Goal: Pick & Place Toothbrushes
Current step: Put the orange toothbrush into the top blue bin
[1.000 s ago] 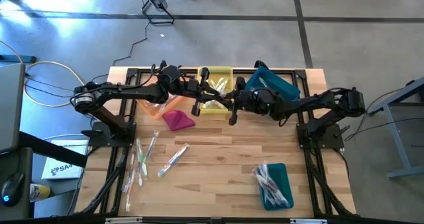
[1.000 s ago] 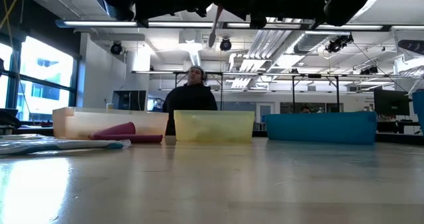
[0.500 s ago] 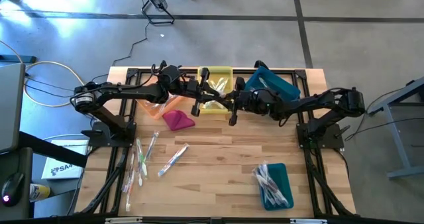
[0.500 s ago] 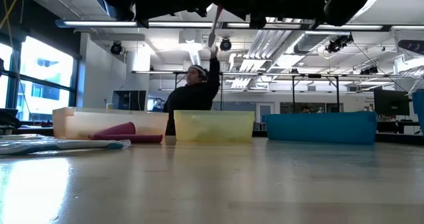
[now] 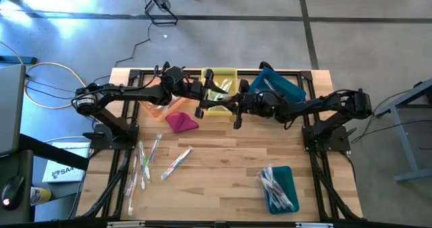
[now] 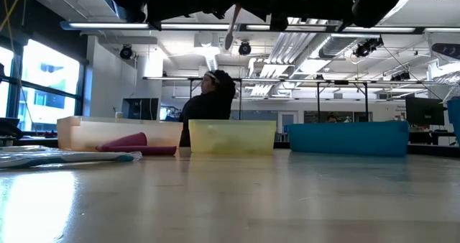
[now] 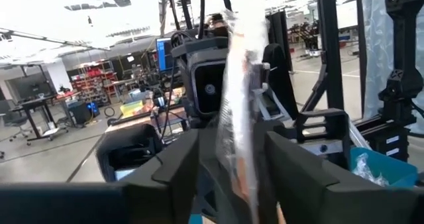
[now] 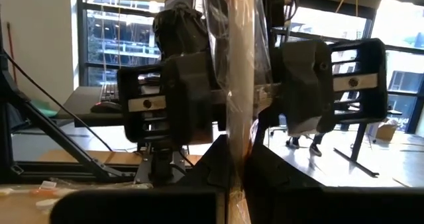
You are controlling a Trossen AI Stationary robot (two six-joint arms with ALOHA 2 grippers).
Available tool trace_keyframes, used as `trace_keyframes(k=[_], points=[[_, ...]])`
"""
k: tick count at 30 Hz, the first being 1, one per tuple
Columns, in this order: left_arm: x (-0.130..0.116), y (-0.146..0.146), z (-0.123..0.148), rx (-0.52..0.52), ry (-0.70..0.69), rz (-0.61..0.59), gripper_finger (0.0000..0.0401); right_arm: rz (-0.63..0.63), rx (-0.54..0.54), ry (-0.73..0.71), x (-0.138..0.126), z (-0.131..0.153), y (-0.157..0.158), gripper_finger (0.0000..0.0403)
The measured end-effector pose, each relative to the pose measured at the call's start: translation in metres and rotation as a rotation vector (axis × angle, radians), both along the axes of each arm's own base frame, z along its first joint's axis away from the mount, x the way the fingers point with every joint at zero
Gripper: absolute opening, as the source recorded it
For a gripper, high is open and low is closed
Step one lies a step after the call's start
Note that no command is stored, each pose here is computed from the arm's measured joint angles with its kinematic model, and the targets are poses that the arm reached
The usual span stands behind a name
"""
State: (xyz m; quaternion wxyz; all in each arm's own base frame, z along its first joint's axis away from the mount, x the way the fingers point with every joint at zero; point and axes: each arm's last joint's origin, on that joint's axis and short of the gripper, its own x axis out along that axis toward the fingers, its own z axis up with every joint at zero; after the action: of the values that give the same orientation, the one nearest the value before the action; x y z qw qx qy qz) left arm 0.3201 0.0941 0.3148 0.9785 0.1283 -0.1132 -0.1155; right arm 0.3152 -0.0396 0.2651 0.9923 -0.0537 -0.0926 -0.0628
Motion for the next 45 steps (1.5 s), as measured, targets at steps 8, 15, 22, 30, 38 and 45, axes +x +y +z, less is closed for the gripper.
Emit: trace_keyframes(k=[8,15,22,30,38,45], points=[[-0.001,-0.001,0.001,0.021,-0.002,-0.016,0.0212,-0.006,-0.001,-0.002,0.0,0.0,0.0,0.0013],[-0.019,0.007,0.018,0.063,-0.034,-0.074,0.0212,-0.011,0.0,0.008,0.0,-0.001,-0.001,0.0013],[-0.04,0.028,0.024,-0.009,0.037,-0.084,0.0209,-0.114,0.019,0.065,-0.007,0.003,-0.003,0.0013],[-0.042,0.035,0.017,-0.036,0.113,-0.068,0.0209,-0.438,0.085,0.244,-0.046,0.022,-0.008,0.0013],[-0.042,0.035,0.013,-0.019,0.137,-0.064,0.0209,-0.633,0.17,0.371,-0.093,0.033,-0.023,0.0013],[-0.042,0.035,0.012,-0.024,0.15,-0.063,0.0209,-0.814,0.33,0.507,-0.117,0.017,-0.054,0.0013]])
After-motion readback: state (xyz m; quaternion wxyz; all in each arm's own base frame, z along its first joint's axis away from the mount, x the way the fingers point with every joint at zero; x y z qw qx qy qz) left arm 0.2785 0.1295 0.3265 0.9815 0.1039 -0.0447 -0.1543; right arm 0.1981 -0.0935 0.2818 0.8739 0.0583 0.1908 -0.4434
